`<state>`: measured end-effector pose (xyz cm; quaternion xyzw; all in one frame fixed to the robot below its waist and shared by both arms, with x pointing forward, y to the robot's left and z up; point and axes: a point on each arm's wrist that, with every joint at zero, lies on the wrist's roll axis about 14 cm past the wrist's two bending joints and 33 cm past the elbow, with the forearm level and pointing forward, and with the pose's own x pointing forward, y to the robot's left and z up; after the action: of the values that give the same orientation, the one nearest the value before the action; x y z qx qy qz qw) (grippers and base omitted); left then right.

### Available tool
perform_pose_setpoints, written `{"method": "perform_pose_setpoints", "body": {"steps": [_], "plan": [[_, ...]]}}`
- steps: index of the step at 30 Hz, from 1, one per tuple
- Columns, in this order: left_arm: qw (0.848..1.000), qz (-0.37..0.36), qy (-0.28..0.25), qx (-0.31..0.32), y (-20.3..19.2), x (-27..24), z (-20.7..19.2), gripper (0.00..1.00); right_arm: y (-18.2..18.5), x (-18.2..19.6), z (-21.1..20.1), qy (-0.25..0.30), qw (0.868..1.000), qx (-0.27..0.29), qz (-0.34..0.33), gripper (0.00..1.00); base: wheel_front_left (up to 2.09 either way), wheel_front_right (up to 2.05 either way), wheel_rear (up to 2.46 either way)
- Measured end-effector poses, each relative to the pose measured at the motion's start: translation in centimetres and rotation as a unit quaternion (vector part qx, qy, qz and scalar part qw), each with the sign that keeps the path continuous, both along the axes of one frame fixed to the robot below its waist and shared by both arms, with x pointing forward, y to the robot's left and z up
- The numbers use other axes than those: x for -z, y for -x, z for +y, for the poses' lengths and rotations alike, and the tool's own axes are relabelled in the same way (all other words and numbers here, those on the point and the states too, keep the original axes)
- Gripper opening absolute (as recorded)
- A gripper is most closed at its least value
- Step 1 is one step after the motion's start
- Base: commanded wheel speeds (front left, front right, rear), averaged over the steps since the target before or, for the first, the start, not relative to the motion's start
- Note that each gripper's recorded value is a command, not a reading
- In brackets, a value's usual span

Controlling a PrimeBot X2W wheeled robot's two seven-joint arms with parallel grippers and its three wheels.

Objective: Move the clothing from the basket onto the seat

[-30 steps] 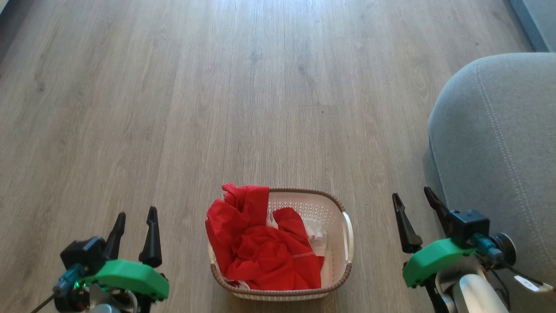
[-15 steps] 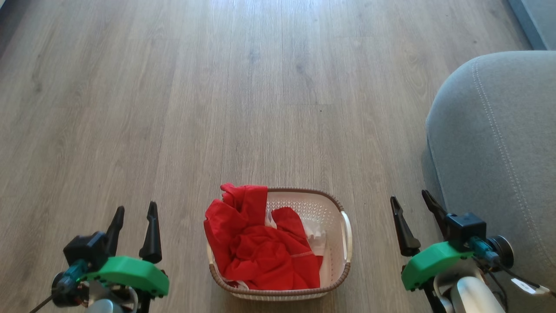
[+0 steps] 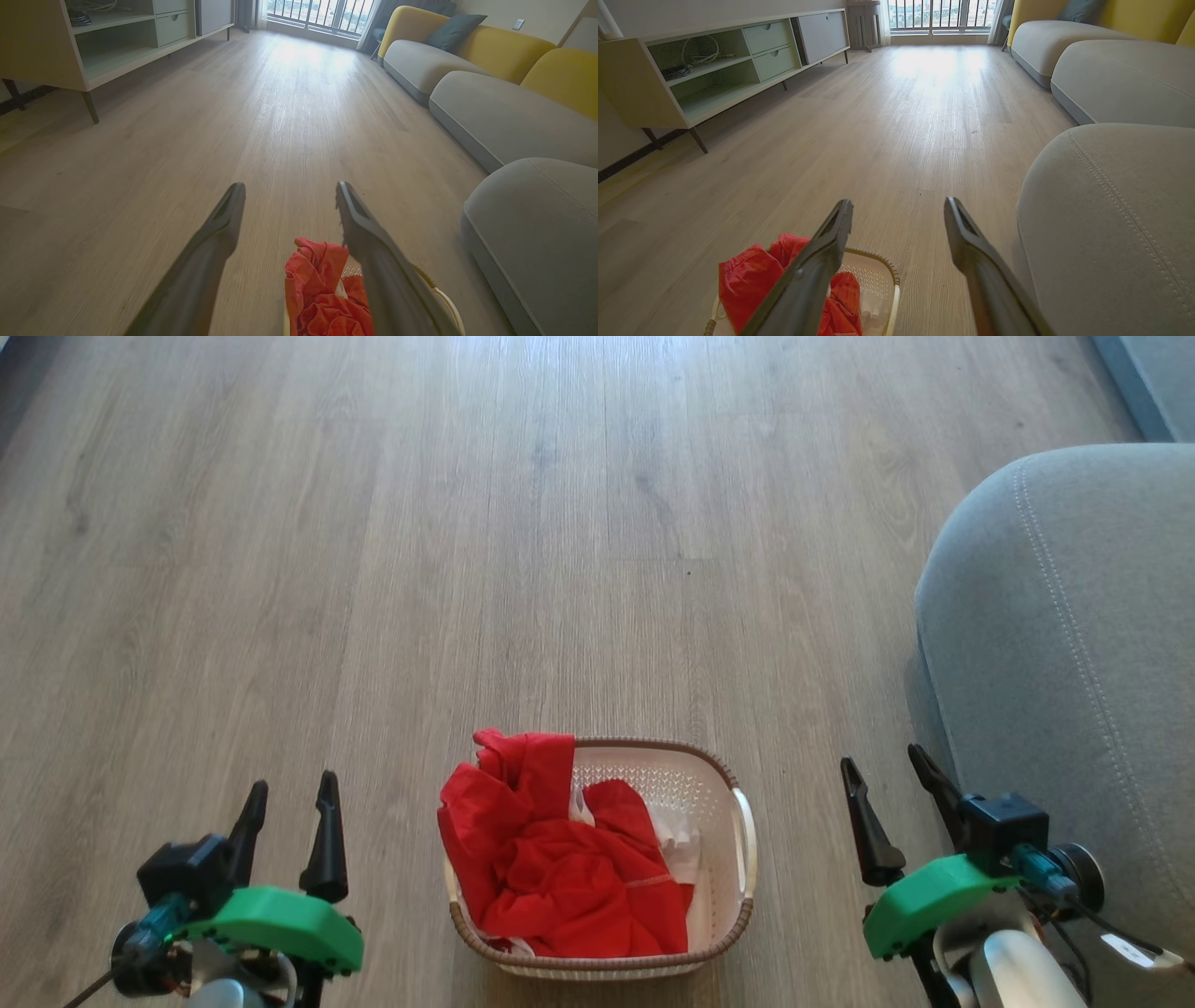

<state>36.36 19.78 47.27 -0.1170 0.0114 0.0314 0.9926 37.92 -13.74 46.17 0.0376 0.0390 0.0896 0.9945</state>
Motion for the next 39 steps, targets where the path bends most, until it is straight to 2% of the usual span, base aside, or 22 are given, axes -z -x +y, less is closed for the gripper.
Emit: {"method": "perform_pose_setpoints", "body": {"steps": [10, 15, 20, 23, 31, 34, 39], "plan": [[0.999, 0.032, 0.002, 0.02, -0.7, 2.1, -1.4, 1.0, -1.2, 0.7, 0.1, 0.004, 1.0, -0.003, 0.008, 1.0, 0.0, 0.0, 0.0], [0.998, 0.039, 0.002, 0.048, -3.9, 2.8, -3.1, 1.0, -4.1, 0.6, 0.3, 0.006, 1.0, -0.005, 0.001, 1.0, 0.0, 0.0, 0.0], [0.991, 0.06, -0.013, 0.115, -7.9, 5.0, -7.0, 1.0, -8.0, 1.4, 0.2, 0.008, 1.0, -0.003, -0.004, 1.0, 0.0, 0.0, 0.0], [0.986, 0.077, -0.02, 0.146, -9.0, 6.7, -8.7, 1.0, -9.4, 2.3, 0.2, 0.007, 1.0, -0.002, 0.0, 1.0, 0.0, 0.0, 0.0], [0.954, 0.153, -0.077, 0.244, -12.3, 15.0, -13.4, 1.0, -13.1, 7.5, -1.0, 0.01, 0.999, 0.012, 0.034, 1.0, 0.0, 0.0, 0.0], [0.933, 0.177, -0.107, 0.296, -13.0, 18.1, -15.5, 1.0, -13.6, 9.8, -1.5, 0.012, 0.998, 0.018, 0.053, 1.0, 0.0, 0.0, 0.0], [0.895, 0.246, -0.145, 0.344, -12.5, 24.0, -16.7, 1.0, -13.5, 13.2, -2.5, 0.009, 0.996, 0.031, 0.085, 1.0, 0.0, 0.0, 0.0]]}}
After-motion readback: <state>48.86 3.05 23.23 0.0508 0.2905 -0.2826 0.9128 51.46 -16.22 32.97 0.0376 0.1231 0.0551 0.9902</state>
